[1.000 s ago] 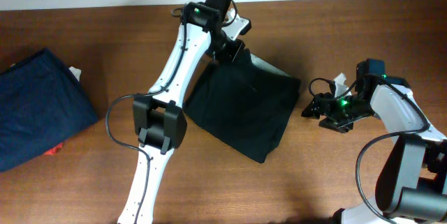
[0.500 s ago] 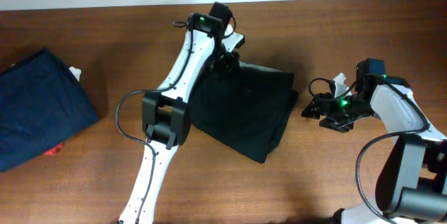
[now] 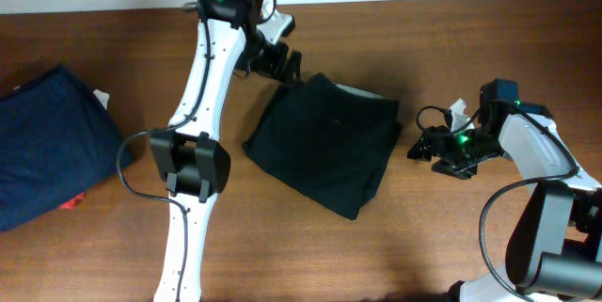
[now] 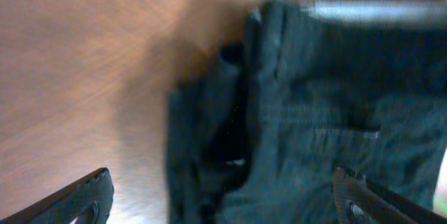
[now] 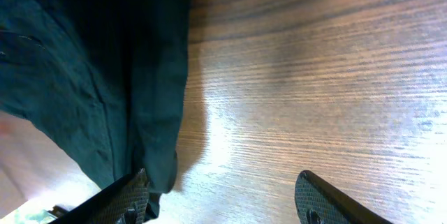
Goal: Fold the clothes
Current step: 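Grasp the folded black shorts bundle with the left gripper, then carry the bundle left and place it on the navy clothing stack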
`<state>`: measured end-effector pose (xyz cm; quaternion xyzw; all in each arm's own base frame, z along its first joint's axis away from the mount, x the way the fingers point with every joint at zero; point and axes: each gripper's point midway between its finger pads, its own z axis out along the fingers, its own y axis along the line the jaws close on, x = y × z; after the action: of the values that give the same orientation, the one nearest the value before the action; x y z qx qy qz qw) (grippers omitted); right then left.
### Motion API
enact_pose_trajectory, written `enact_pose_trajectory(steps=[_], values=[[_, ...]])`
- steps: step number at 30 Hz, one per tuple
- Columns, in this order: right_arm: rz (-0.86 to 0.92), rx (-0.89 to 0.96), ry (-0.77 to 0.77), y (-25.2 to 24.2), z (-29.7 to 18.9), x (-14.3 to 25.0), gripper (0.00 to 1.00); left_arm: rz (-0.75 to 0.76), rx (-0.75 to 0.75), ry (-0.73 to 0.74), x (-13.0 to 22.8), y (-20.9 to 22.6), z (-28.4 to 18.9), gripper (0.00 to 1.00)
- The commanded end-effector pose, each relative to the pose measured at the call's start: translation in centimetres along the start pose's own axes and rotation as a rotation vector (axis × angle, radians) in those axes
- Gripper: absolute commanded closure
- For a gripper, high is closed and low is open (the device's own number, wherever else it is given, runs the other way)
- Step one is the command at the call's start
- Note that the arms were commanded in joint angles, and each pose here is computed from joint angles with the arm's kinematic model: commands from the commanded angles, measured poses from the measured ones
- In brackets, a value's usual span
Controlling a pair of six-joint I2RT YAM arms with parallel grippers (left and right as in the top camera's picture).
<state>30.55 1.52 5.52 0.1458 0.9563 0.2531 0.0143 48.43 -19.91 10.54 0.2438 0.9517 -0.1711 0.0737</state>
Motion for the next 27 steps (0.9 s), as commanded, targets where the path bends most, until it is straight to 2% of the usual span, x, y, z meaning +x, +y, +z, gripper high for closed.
enact_pose_trajectory(steps=[1,3,7,9,11,13,14,16,21,24,27], values=[[-0.003,0.034,0.022,-0.7,0.3,0.5,0.29,0.061,0.106,0.054,1.4,-0.5,3.9,0.01],[-0.001,0.037,0.025,-0.8,0.3,0.6,0.29,0.044,0.125,0.075,2.2,0.1,5.9,0.01],[0.000,0.037,0.026,-0.8,0.3,0.6,0.29,0.008,0.260,0.090,4.1,-0.5,9.9,0.01],[0.001,0.037,0.028,-0.8,0.3,0.7,0.29,0.003,0.277,0.102,4.9,-0.6,11.3,0.07],[0.002,0.037,0.029,-0.8,0.3,0.7,0.29,-0.005,0.282,0.120,5.8,-0.5,12.4,0.30],[0.001,0.037,0.029,-0.8,0.3,0.7,0.29,-0.010,0.284,0.129,6.3,-0.4,12.7,0.62],[0.001,0.037,0.029,-0.8,0.3,0.7,0.29,-0.010,0.283,0.129,6.3,-0.4,12.8,0.82],[0.002,0.037,0.029,-0.8,0.3,0.7,0.29,-0.009,0.283,0.128,6.2,-0.4,12.8,0.99],[0.008,0.045,0.034,-1.0,0.2,0.8,0.29,-0.012,0.261,0.066,4.5,1.0,10.8,0.99],[0.009,0.064,0.035,-1.3,0.2,0.9,0.29,-0.081,0.157,-0.022,2.1,4.1,5.5,1.00],[0.009,0.064,0.035,-1.3,0.2,0.9,0.29,-0.146,0.005,-0.068,1.8,7.2,-0.1,1.00]])
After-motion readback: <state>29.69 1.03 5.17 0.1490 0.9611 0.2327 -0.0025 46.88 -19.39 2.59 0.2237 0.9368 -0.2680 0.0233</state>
